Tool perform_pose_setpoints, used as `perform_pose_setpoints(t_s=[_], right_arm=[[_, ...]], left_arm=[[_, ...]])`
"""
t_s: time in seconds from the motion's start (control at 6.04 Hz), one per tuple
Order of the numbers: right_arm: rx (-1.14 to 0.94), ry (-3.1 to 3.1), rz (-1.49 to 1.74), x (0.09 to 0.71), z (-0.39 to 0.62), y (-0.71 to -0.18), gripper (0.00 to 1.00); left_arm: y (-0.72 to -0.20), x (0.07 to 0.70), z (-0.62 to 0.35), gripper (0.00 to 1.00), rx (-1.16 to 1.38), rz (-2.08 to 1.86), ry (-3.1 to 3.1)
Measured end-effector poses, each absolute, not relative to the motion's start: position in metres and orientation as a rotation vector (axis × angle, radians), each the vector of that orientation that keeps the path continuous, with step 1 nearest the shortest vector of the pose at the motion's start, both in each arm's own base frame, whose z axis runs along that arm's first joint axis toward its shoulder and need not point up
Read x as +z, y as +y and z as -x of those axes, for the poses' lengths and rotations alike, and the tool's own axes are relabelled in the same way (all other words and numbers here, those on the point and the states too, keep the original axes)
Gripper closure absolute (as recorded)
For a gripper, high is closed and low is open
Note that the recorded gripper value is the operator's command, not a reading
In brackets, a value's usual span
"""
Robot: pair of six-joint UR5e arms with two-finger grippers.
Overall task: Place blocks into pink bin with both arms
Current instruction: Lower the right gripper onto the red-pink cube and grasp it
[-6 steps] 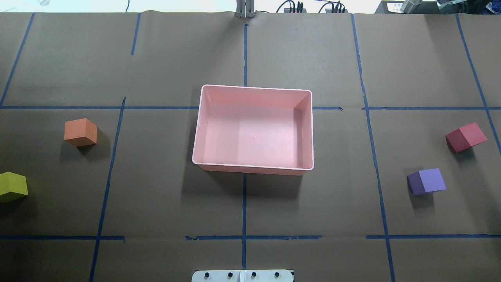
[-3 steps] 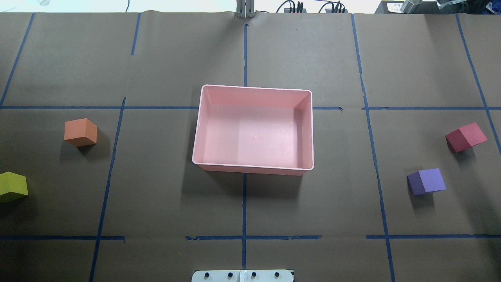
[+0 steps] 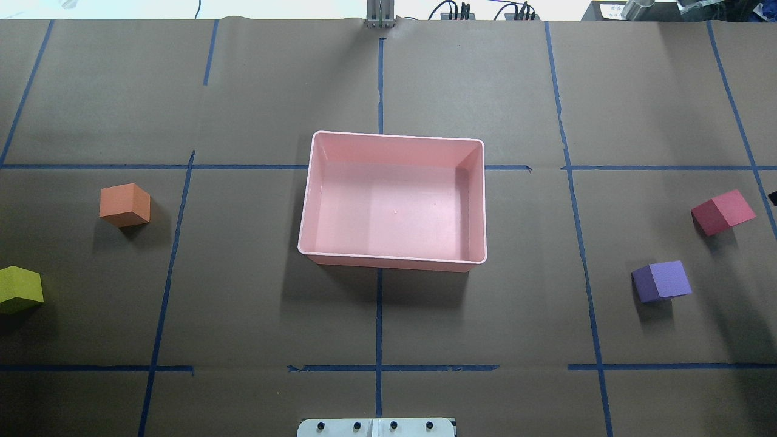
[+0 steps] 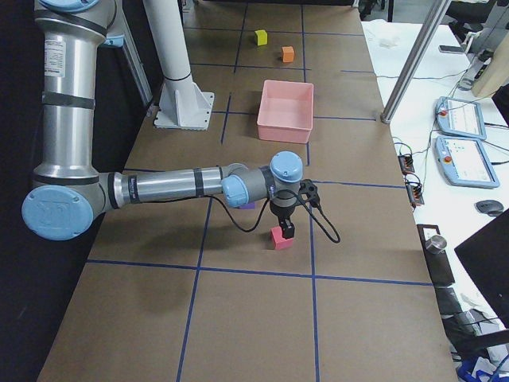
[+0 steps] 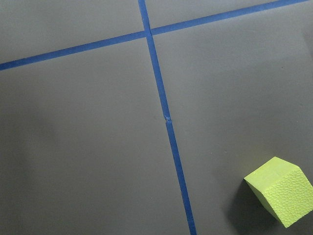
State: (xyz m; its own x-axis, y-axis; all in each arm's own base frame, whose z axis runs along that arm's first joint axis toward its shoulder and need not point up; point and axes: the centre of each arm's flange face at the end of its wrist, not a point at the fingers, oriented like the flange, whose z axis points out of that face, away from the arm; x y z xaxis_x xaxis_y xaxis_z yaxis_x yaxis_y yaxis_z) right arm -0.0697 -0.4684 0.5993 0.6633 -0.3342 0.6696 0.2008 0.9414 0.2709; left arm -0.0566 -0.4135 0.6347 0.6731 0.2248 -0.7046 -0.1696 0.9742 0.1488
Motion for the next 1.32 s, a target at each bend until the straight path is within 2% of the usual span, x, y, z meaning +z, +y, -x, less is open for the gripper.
perform_pose_setpoints(t_s=[0.99,1.16,1.32], right_arm=[[-0.334,-0.757,-0.135,0.659,0.142,-0.474,0.01],[-0.35,-0.741,-0.128,0.664,0.152,-0.477,0.18],[-0.36,-0.735,-0.123,0.668,0.159,-0.481,0.54]], left_arm=[[-0.414,0.633,0.056,0.0,0.224,-0.077,0.805],[-0.414,0.634,0.056,0.0,0.223,-0.076,0.805],[-0.414,0.634,0.056,0.0,0.223,-0.075,0.804]])
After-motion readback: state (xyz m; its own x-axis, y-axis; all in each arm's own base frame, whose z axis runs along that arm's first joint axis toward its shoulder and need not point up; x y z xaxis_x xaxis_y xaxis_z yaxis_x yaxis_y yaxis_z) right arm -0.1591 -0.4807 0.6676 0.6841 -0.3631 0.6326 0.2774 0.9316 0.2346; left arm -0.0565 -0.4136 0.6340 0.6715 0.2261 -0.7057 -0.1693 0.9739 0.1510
